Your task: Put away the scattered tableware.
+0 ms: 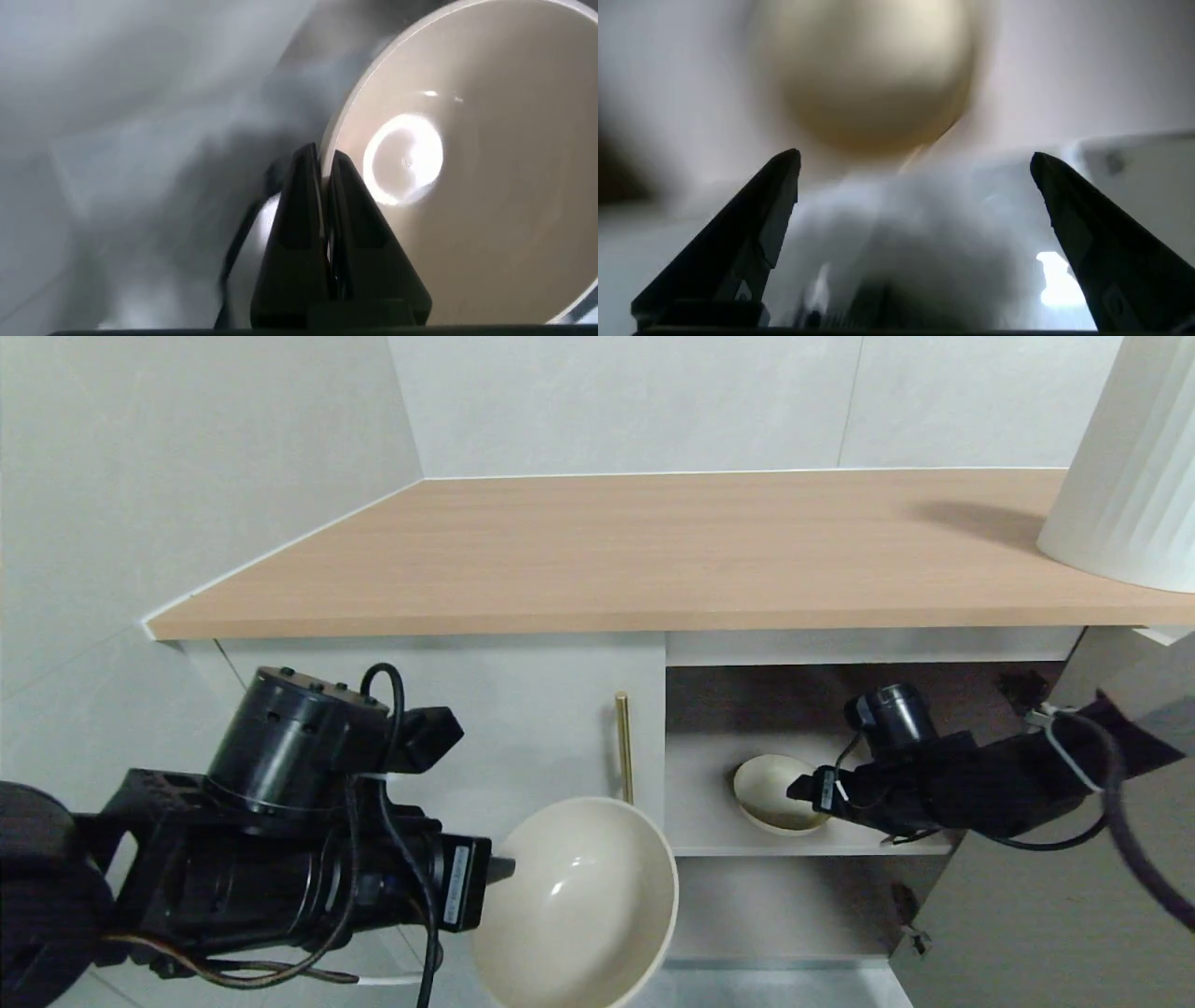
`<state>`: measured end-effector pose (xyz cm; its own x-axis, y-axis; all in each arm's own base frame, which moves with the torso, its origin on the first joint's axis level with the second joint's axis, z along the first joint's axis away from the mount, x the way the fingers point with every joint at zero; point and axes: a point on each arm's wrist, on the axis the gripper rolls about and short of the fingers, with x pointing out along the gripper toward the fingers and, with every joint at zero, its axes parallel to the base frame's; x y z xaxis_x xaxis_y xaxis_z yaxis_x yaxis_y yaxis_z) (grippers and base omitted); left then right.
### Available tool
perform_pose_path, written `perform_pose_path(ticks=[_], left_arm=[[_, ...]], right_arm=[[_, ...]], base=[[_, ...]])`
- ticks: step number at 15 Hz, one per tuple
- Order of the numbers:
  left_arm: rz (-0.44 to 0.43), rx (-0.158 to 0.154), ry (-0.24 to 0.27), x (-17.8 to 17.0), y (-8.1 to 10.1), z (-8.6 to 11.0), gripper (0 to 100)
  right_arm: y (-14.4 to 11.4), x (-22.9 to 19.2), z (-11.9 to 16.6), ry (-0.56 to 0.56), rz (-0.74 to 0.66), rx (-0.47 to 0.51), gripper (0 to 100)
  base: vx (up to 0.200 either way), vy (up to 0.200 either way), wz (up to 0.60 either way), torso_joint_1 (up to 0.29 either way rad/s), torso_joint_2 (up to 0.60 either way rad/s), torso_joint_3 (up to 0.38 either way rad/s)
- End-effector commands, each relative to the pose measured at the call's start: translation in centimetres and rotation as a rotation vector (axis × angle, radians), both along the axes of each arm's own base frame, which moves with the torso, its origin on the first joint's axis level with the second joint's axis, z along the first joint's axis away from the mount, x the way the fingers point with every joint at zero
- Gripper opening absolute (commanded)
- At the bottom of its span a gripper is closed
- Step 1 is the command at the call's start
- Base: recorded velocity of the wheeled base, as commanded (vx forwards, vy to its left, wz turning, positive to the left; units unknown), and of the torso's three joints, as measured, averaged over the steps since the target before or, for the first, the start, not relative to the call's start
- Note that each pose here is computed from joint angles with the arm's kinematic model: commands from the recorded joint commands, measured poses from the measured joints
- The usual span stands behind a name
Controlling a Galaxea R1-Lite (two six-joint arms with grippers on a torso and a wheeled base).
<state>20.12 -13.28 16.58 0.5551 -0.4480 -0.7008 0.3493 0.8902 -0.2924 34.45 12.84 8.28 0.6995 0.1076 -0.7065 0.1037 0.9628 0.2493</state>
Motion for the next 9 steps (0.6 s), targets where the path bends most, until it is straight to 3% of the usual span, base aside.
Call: perform_pose_path(ticks=[1, 3, 5, 6, 9], left_arm=[[-0.016, 0.064, 0.069, 0.0, -0.4, -1.9, 0], [-0.007, 0.137, 0.123, 0.3, -1.1, -3.4, 0], [0.0, 0.189, 0.142, 0.5, -1.8, -4.5, 0], [0.007, 0.229, 0.148, 0.7, -2.2, -5.4, 0], [0.018, 0.254, 0.147, 1.7, -3.2, -6.1, 0]], right_arm=[[1.3, -6.8, 6.1, -0.04, 0.25, 0.065, 100], [2.9, -10.8, 6.4, -0.037, 0.447, 0.018, 100], [4.0, -12.9, 6.7, -0.049, 0.535, 0.011, 100], [4.7, -14.3, 7.2, -0.066, 0.59, 0.015, 100], [5.7, -16.2, 7.3, -0.072, 0.717, 0.016, 100]], base=[[0.0, 0.0, 0.0, 0.0, 0.0, 0.0], [0.0, 0.0, 0.0, 0.0, 0.0, 0.0], [0.0, 0.0, 0.0, 0.0, 0.0, 0.0], [0.0, 0.0, 0.0, 0.0, 0.0, 0.0], [0.0, 0.0, 0.0, 0.0, 0.0, 0.0]])
